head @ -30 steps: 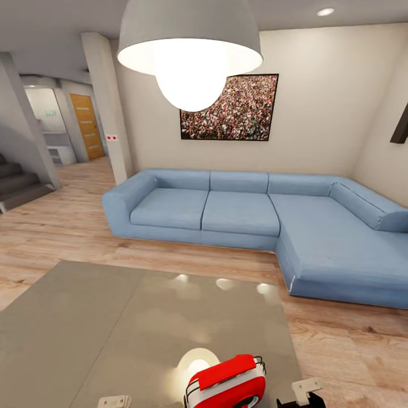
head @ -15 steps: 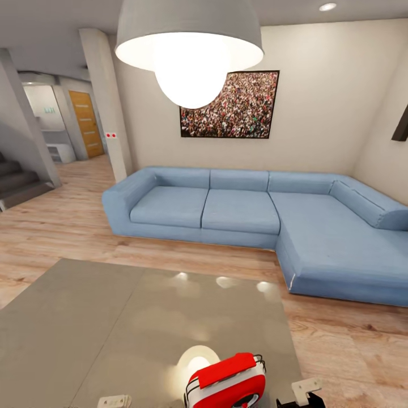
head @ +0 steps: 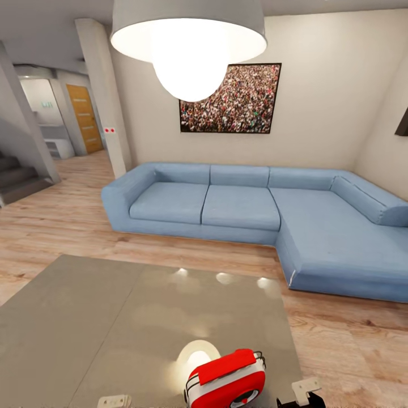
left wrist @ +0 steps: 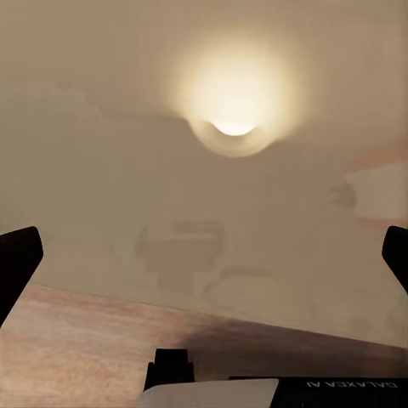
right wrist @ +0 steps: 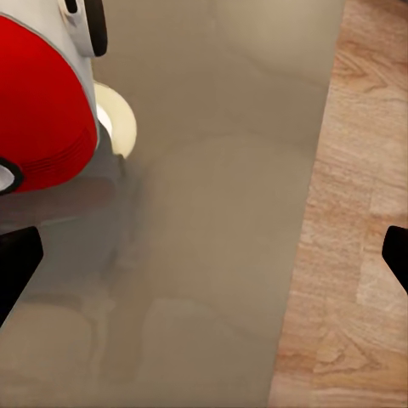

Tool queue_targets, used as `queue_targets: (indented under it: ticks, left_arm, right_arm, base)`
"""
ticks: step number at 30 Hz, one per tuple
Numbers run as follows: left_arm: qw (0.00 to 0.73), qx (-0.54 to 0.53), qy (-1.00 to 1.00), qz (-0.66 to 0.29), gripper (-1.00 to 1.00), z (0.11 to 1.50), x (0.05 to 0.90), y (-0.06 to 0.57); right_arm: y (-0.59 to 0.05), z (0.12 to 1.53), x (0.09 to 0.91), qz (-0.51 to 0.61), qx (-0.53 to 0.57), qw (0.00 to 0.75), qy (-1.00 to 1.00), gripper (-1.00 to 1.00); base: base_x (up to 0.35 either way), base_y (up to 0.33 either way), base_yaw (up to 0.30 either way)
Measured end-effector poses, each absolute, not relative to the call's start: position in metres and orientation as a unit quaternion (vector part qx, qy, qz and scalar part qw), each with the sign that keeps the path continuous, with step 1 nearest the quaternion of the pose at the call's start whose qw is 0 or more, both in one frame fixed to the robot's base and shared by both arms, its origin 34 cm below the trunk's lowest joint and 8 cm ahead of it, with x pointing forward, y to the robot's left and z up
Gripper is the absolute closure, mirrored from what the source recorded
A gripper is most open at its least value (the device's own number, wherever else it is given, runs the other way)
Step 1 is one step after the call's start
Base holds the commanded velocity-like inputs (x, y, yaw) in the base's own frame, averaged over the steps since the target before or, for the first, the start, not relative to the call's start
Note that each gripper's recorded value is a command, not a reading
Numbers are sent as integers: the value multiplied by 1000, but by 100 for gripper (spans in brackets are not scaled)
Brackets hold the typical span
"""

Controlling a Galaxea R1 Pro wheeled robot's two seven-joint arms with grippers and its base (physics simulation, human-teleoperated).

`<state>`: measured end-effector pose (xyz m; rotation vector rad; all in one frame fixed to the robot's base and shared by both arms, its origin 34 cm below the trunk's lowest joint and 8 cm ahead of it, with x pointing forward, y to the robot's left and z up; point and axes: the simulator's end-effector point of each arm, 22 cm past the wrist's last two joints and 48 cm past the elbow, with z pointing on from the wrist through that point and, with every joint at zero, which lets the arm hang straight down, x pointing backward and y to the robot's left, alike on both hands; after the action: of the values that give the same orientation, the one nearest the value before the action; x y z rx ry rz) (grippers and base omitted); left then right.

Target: Turn on the radio receiver that's on the table in the living room.

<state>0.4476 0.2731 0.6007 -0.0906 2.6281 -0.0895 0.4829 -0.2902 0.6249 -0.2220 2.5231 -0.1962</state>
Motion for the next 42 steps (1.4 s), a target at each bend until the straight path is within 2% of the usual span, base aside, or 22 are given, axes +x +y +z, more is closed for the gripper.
queue_targets:
  ticks: [42]
  left_arm:
    - [225,-34,973,-32,-100,584,431,273]
  right_arm:
    - [-293,608,471,-73,-84,275,955,-100]
  base:
    - [0,0,0]
